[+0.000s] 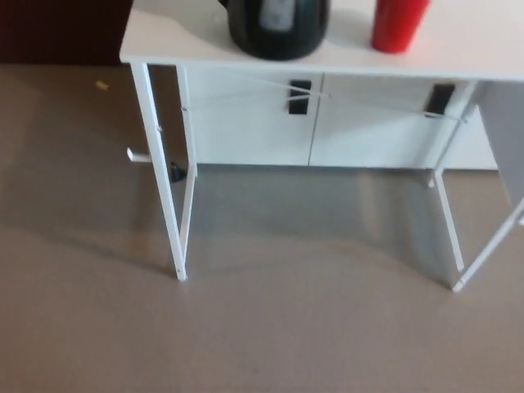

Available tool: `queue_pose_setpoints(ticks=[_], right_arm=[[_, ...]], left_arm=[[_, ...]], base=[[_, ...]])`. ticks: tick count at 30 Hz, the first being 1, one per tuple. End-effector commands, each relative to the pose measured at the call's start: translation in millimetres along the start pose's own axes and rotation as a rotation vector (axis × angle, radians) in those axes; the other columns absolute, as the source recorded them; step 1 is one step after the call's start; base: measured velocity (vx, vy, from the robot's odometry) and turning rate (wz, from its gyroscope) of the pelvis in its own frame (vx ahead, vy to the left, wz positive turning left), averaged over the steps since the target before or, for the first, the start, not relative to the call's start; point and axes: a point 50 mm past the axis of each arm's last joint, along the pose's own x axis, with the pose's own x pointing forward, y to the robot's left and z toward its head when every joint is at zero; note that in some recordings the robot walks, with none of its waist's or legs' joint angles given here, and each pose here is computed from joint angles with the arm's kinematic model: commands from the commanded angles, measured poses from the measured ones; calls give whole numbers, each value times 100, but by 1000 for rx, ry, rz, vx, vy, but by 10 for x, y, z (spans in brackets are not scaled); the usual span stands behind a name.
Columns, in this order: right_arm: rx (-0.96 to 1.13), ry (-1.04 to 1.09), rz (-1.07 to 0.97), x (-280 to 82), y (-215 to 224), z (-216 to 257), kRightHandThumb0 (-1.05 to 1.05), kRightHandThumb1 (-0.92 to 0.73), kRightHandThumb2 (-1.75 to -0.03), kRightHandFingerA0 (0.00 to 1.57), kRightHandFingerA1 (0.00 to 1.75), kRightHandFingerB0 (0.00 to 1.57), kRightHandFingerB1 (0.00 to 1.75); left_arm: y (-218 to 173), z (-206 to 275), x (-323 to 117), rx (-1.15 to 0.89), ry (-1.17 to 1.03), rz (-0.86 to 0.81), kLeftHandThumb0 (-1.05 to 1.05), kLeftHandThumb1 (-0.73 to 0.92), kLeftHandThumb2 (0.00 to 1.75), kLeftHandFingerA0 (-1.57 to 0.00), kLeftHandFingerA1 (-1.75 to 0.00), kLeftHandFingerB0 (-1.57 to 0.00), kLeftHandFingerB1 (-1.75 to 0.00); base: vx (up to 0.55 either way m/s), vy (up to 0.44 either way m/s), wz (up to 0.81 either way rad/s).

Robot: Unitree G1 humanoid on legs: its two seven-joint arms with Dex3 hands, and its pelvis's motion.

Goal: The robot walk towards a table in front and uses its left hand to pick up the pot from the base and pour water to the cup on the right hand side

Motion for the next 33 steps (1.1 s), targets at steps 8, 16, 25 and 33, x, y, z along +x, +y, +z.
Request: queue_pose_setpoints(ticks=[8, 16, 25, 33], right_arm=[[-2, 2, -11, -13, -27, -17, -38, -28, -55, 73, 78, 53, 62], [-14, 3, -21, -11, -28, -15, -40, -28, -56, 77, 79, 55, 62], [-9, -7, -8, 5, -6, 27, -39, -27, -54, 76, 78, 56, 62], [1, -7, -6, 12, 12, 27, -42, -26, -56, 79, 79, 56, 63]], left_arm=[[38, -10, -25, 22, -3, 8, -24, 50, 55, -66, -42, -52, -38], [34, -11, -22, 30, 2, 5, -23, 51, 55, -63, -42, -51, -38], [20, 5, -23, 38, -14, -9, -25, 51, 55, -63, -42, -51, -38], [28, -15, -28, 56, -5, 4, -26, 51, 56, -63, -41, -51, -38]], base=[[373, -110, 22], [248, -57, -8], [129, 158, -14], [105, -41, 8]])
